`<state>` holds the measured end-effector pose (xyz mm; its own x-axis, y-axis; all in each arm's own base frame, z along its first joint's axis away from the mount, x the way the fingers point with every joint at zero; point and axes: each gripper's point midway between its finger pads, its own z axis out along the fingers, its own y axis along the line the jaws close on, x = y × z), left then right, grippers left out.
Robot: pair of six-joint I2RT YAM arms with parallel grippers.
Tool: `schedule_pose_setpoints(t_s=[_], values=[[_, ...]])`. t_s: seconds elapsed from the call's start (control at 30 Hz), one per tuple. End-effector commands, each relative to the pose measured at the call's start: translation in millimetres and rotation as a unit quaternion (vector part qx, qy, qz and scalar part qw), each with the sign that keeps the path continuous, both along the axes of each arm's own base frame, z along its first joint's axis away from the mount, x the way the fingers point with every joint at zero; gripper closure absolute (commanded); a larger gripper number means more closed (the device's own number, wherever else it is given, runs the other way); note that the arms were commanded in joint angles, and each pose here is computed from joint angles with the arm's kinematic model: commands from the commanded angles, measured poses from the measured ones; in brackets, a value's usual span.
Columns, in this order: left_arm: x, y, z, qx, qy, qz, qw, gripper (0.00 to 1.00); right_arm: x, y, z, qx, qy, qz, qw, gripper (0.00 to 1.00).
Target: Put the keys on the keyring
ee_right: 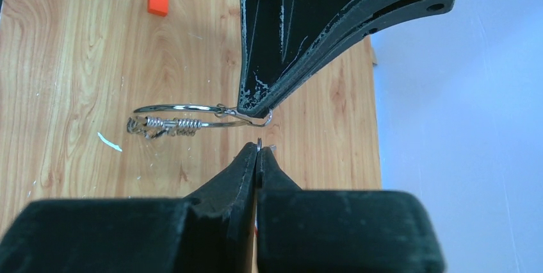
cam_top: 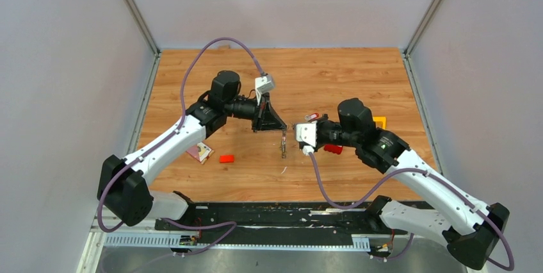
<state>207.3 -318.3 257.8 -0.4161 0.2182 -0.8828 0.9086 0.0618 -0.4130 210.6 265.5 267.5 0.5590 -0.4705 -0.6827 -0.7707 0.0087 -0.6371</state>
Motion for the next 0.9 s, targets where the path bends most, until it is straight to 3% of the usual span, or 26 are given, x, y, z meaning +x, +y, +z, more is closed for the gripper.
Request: schedule_pose_setpoints(t_s=[0.0,0.87], values=[[-6.4,-4.2,41.8,-0.047,-0.025,-0.015,0.998,1.00,-1.8,2.9,20.1,0.023,-0.026,0.006,0.999,1.00],[-3.1,-14.7,44.4,-0.072,0.017,-0.014,0.997,1.00,-6.2,2.2,42.7,0.059,-0.021,-0.005,0.998,1.00]])
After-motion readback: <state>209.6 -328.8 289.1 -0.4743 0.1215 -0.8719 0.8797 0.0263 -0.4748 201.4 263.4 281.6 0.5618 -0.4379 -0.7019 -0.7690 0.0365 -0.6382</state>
